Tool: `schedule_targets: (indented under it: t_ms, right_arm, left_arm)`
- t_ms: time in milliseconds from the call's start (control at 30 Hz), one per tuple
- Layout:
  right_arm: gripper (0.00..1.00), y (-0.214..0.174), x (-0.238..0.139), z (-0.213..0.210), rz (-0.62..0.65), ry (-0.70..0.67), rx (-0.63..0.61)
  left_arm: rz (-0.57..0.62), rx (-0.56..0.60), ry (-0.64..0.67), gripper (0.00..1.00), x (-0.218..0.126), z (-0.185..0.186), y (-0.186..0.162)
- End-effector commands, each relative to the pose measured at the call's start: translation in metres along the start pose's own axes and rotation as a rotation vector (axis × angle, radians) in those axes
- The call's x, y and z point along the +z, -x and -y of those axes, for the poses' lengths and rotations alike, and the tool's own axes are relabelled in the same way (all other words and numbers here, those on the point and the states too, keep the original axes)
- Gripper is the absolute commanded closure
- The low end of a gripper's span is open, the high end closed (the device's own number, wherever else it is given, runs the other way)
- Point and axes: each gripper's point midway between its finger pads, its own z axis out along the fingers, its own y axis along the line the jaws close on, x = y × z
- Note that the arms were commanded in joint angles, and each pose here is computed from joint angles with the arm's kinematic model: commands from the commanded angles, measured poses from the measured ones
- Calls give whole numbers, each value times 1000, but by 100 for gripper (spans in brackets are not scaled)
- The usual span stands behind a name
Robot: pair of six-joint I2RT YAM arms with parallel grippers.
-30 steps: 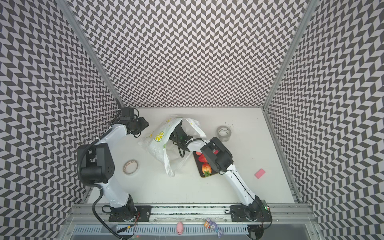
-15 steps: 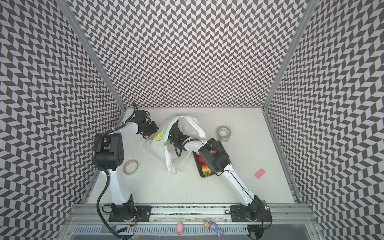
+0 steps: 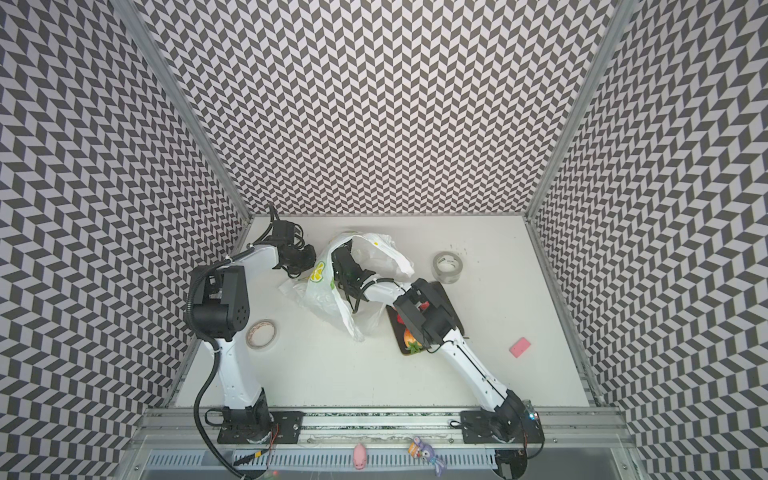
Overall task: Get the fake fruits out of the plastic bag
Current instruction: 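Close the right gripper on the yellow-red peach inside the bag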
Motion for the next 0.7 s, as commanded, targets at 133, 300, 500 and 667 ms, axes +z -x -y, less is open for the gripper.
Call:
schedule_targets:
  t_ms: [133, 300, 500, 667]
  right_arm:
    - [44, -48, 5, -24, -138, 131, 19]
    - [62, -36, -8, -31, -129, 147, 19]
    - [76, -11, -29, -31, -91, 140, 50]
    - [81, 5, -50, -34, -51, 130, 72]
  left_arm:
    - [-9, 104, -118, 100, -8, 42, -1]
    - [-13, 124, -109, 100, -15, 36, -8]
    - [24, 91, -55, 100, -22, 17, -6]
    - [62, 88, 8, 100, -26, 5, 2]
